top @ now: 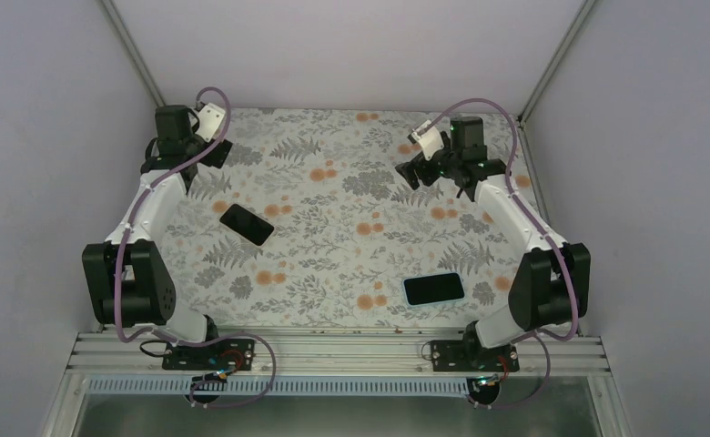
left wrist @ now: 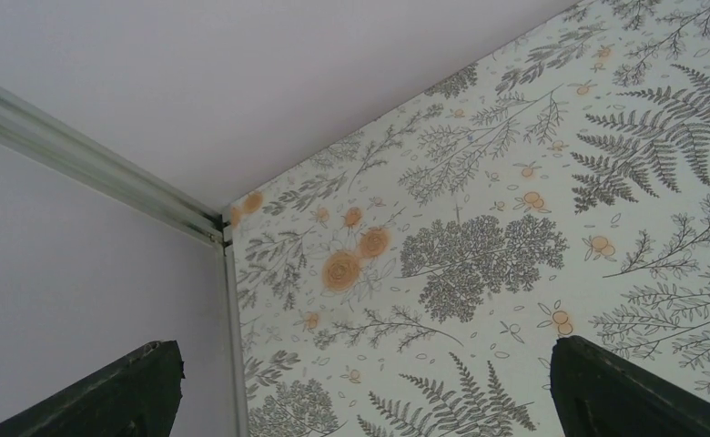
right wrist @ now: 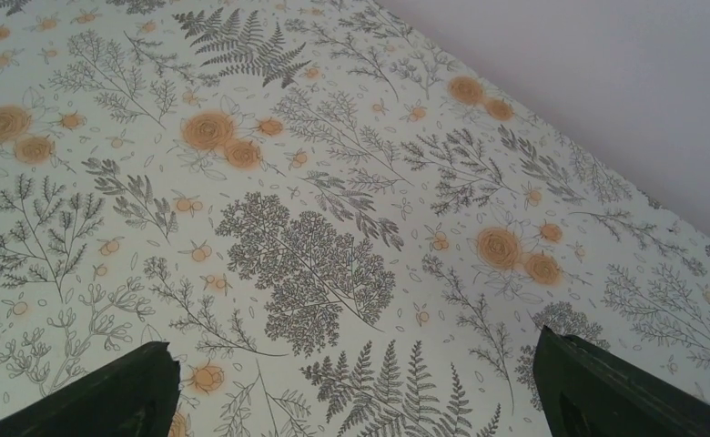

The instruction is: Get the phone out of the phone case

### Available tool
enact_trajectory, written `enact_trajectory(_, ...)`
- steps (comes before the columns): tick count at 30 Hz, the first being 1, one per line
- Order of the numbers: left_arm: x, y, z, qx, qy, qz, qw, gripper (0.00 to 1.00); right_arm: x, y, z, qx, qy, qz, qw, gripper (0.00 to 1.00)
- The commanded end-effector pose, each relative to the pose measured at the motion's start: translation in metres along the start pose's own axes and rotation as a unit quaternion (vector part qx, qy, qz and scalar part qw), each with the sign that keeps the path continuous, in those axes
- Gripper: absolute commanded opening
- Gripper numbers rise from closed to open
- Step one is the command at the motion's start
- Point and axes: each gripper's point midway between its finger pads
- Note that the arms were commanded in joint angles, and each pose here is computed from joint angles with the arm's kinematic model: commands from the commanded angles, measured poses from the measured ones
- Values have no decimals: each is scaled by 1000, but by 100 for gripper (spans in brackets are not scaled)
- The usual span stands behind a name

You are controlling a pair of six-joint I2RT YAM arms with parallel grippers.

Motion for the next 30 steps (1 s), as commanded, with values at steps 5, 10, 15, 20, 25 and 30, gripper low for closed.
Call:
enact_trajectory(5,-10,-15,1,26,-3,-14,1000,100,-12,-5,6,-43,-4,2,999,100)
enact_trajectory(10,-22,-16,-26,64,53,-26,996,100,-36,17,32,-77,-14,22,997,100)
enact_trajectory(15,-38,-23,-100,130,137,-32,982,100,-88,69,96,-158,-61,69,983,96)
enact_trajectory(20,-40,-13,-213,208,224,0,952,83,-135,128,144,-179,-117,161,964,43)
enact_trajectory(25,-34,38,-317,269,327,75,903,21,-159,189,175,-139,-197,298,924,4)
enact_trajectory(30,-39,60,-371,257,415,126,864,2,-168,194,182,-147,-212,302,918,3)
Point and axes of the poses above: each gripper's point midway between its finger pads, its own x axis out along the fingers, its own z axis along the line the jaws close on, y = z × x, and after that the axes turned 15 degrees about -x, right-handed
